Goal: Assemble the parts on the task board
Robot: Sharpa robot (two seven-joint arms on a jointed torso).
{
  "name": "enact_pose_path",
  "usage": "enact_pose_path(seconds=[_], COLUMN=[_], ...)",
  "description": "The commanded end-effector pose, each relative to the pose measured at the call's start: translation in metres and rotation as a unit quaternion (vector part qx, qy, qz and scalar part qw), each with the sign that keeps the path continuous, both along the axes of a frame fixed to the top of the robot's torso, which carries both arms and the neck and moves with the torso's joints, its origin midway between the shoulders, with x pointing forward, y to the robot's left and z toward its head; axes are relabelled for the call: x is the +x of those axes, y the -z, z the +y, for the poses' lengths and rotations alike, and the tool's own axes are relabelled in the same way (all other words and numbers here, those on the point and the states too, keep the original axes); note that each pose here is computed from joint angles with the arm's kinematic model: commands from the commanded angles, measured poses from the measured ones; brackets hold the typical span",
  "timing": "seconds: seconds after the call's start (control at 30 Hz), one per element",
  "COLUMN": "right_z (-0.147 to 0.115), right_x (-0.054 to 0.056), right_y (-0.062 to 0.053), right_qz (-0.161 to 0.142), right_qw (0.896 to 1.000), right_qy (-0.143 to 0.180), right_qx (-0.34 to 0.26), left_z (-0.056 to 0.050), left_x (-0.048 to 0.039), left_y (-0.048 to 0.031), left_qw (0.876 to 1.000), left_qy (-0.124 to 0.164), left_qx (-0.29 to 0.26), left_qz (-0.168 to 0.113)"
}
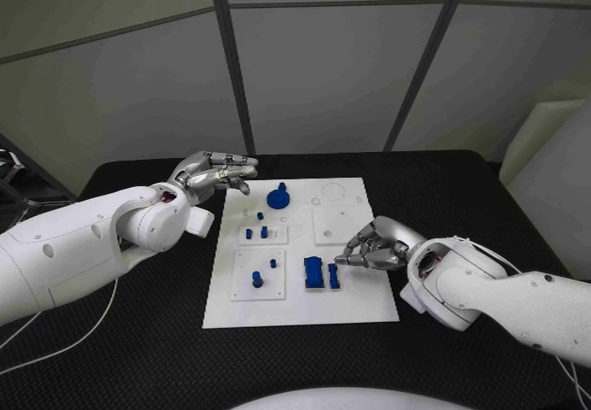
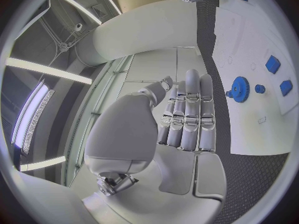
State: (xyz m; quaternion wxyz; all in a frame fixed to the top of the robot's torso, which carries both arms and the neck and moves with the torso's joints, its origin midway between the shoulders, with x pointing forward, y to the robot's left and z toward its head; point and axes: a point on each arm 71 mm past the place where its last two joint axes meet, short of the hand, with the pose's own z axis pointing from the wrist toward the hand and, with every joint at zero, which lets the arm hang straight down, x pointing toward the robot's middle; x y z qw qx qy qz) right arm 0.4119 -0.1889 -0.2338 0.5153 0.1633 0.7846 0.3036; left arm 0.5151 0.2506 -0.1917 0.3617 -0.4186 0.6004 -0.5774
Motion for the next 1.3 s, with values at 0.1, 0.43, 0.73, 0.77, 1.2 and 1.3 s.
enact_pose_path(seconds=[0.1,0.43,0.73,0.77,1.2,1.3], right_z=[-0.006,-0.032,-0.032,-0.031,-0.025,-0.02], right_x=[0.034,0.106,0.136,0.138,0.126,0.113], right_y=[-0.014,-0.011,0.0,0.001,0.003,0.001], right_qz=[0.004,-0.001,-0.008,-0.009,-0.024,-0.035], right_qw=[0.98,0.935,0.916,0.914,0.919,0.911], right_qy=[-0.011,0.059,0.084,0.085,0.116,0.13], right_qx=[0.199,0.349,0.393,0.396,0.376,0.39], left_z=[-0.001,0.004,0.002,0.001,-0.017,-0.027], left_x=[0.0051,0.0248,0.0378,0.0387,0.0228,0.0082], left_y=[0.0001,0.0127,0.0256,0.0266,0.0329,0.034], left_qw=[0.999,0.991,0.982,0.981,0.986,0.985], left_qy=[-0.014,-0.111,-0.175,-0.179,-0.16,-0.167], left_qx=[-0.037,-0.07,-0.075,-0.074,-0.048,-0.034], left_qz=[-0.002,-0.013,-0.019,-0.02,-0.01,-0.015])
